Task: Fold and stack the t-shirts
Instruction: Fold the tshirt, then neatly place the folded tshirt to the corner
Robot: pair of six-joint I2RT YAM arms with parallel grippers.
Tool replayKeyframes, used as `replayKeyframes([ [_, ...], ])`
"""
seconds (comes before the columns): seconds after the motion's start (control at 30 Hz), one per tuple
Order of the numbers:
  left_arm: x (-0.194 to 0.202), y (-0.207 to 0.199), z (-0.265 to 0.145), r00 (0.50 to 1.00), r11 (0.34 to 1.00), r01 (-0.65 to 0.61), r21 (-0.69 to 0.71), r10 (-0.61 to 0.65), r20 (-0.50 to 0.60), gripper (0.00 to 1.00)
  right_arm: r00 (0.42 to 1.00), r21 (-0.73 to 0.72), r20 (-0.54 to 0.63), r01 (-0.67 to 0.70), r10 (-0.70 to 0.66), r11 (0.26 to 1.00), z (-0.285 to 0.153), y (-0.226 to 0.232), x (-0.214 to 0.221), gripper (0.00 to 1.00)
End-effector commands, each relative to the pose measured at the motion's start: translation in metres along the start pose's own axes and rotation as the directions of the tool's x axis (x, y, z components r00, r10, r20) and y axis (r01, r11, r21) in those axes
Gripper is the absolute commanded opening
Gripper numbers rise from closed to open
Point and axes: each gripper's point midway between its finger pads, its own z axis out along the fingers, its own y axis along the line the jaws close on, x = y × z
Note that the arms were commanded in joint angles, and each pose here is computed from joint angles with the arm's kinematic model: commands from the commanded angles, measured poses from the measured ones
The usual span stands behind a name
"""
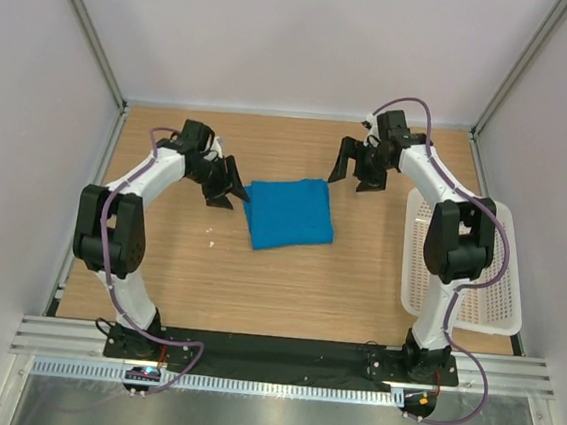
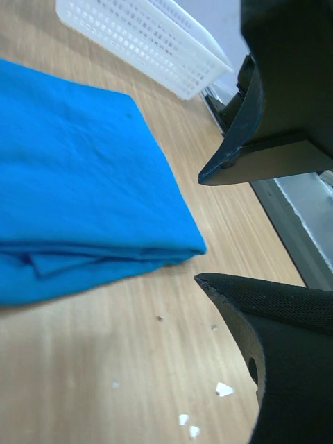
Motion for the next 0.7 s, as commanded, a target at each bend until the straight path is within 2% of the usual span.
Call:
replayKeyframes([
  [0.0, 0.016, -0.007, -0.025, 0.998, 0.999, -0.052, -0.003, 0.052, 0.035, 0.55, 0.991, -0.086, 0.093, 0.103, -0.095, 0.991, 0.002, 0.025, -0.023, 1.0],
  [0.07, 0.03, -0.001, -0.027, 0.999, 0.999, -0.039, -0.009, 0.039, 0.024, 0.55, 0.991, -0.109, 0.086, 0.109, -0.099, 0.988, 0.018, 0.025, -0.027, 1.0],
  [0.3, 0.065, 0.011, -0.044, 1.0, 1.0, -0.022, -0.021, 0.023, 0.019, 0.54, 0.99, -0.191, 0.098, 0.117, -0.1, 0.975, 0.049, 0.03, -0.037, 0.89],
  [0.47, 0.075, 0.018, -0.059, 0.998, 0.997, -0.052, -0.051, 0.054, 0.045, 0.54, 0.991, -0.217, 0.079, 0.118, -0.103, 0.969, 0.071, 0.028, -0.034, 0.78],
  [0.67, 0.077, 0.025, -0.065, 0.996, 0.995, -0.062, -0.072, 0.066, 0.056, 0.54, 0.987, -0.197, 0.053, 0.159, -0.151, 0.968, 0.088, 0.025, -0.032, 0.73],
])
